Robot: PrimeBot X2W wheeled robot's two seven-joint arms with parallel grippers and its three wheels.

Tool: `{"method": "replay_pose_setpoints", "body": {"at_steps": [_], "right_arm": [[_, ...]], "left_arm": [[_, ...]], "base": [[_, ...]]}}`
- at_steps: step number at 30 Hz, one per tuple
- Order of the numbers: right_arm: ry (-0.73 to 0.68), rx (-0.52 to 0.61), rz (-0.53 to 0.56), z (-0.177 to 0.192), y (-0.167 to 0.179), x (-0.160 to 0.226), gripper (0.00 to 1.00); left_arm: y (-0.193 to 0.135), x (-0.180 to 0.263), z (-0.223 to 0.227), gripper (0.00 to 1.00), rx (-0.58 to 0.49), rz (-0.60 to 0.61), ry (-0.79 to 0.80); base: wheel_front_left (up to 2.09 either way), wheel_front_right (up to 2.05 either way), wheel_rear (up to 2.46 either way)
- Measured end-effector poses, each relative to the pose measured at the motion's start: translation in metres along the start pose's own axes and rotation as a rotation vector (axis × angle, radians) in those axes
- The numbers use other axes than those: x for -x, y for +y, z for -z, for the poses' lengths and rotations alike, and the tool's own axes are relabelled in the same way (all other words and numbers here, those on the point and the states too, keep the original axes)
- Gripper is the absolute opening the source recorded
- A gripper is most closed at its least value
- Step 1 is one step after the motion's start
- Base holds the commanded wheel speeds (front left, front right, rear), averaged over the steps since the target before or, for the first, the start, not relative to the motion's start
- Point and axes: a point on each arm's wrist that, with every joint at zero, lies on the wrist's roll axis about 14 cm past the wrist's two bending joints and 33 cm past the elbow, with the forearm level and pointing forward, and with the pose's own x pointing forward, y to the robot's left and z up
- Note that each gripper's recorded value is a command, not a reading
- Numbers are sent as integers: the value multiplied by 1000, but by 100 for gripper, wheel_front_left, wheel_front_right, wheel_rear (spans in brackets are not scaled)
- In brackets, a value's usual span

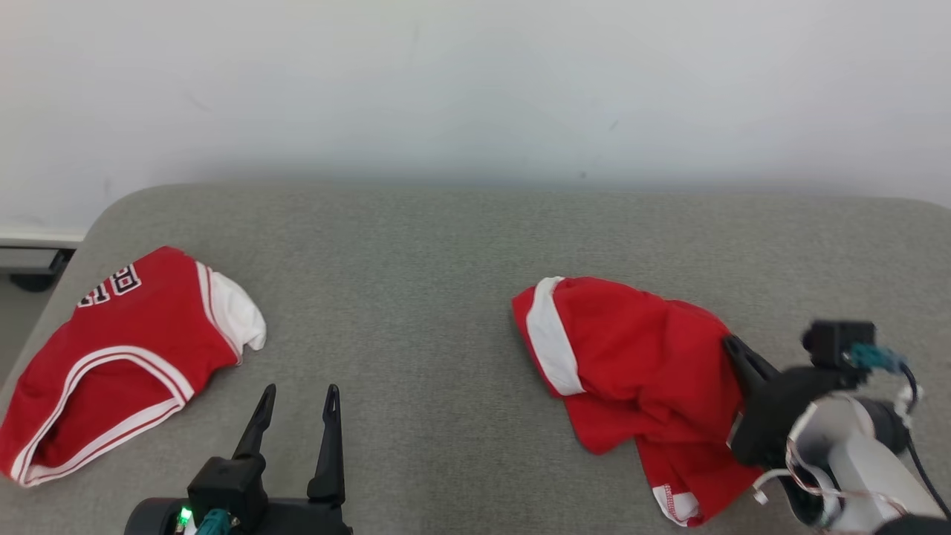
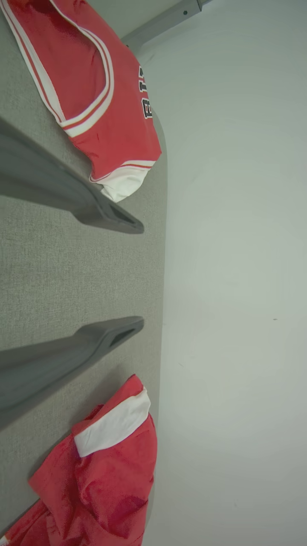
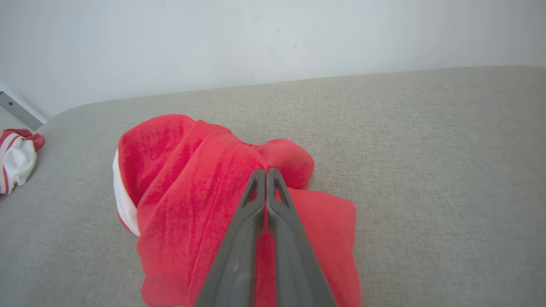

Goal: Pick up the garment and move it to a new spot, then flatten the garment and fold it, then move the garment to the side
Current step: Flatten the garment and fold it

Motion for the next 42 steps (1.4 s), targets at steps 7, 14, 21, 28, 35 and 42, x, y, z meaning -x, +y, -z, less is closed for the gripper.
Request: {"method": "replay_pose_setpoints", "body": {"at_steps": [7, 14, 21, 28, 35, 42], "right_arm": [[28, -73, 161, 44, -60, 51, 0], [177, -155, 212, 108, -69, 85, 0], [203, -126, 185, 111, -62, 83, 100], [32, -89, 107, 51, -49, 76, 100], [-75, -28, 24, 6, -29, 80, 100], [-52, 85, -40, -23, -9, 56, 100]], "left_arm": [[-24, -8, 0, 100, 7, 74, 0], [-50, -10, 3, 100, 21, 153, 16], [-49, -10, 8, 100, 22, 150, 34], [-46, -7, 10, 100, 20, 141, 40], [-47, -5, 6, 100, 22, 143, 30], [-47, -1, 7, 100, 28, 142, 33]], "base": [[0, 0, 0], [0, 0, 0], [0, 0, 0], [0, 0, 0], [0, 0, 0], [0, 0, 0]]}}
